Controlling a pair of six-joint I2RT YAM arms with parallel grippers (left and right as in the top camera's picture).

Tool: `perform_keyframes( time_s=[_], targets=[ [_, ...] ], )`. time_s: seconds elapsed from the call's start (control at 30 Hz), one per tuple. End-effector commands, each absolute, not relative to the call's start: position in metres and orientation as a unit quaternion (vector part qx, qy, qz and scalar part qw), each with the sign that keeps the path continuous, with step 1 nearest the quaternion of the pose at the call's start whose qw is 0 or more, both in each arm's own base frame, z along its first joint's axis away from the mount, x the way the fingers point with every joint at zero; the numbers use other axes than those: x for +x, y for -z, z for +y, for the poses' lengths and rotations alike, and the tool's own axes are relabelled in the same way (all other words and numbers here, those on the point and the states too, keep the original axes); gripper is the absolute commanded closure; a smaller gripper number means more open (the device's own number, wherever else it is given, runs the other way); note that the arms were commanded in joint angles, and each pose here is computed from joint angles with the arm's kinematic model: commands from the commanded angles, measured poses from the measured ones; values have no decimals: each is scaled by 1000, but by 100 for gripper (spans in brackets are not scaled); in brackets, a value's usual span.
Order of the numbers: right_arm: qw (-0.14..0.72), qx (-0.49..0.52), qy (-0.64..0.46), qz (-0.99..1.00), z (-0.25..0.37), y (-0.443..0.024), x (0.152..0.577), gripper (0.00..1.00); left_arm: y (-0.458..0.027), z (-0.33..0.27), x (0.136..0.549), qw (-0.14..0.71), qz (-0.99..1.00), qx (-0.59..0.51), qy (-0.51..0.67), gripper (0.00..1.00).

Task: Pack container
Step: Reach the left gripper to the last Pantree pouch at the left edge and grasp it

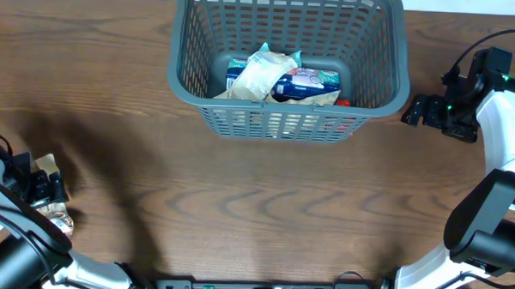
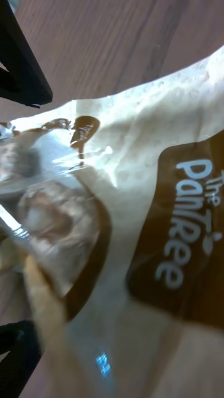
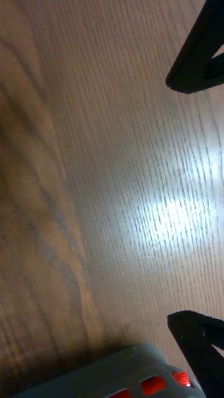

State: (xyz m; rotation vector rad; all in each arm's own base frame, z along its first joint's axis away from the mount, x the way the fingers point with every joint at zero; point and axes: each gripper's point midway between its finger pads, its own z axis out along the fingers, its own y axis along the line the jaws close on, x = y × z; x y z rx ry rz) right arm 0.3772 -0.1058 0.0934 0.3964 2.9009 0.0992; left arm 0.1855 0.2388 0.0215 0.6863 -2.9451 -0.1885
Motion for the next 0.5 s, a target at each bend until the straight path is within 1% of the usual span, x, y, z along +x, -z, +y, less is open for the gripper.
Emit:
perform_keyframes(
  time_s=[0.0, 0.3, 0.33, 0.37, 0.4, 0.47],
  targets=[
    [104, 124, -38, 986, -101, -93, 377, 1, -12, 240, 183, 63, -971, 226, 53, 1],
    [103, 124, -38, 986, -101, -93, 377, 1, 9, 242, 187, 66, -969, 235, 40, 0],
    [103, 124, -38, 986, -101, -93, 377, 1, 10, 243, 187, 65, -968, 240, 41, 2],
    [104, 124, -38, 986, -101, -93, 377, 1, 10, 243, 188, 63, -966, 248, 42, 5],
    [104, 124, -38, 986, -101, -93, 377, 1, 11, 244, 188, 62, -964, 254, 43, 12],
    [104, 124, -38, 986, -101, -93, 377, 1, 12, 241, 191, 58, -964, 256, 33, 30]
  ],
)
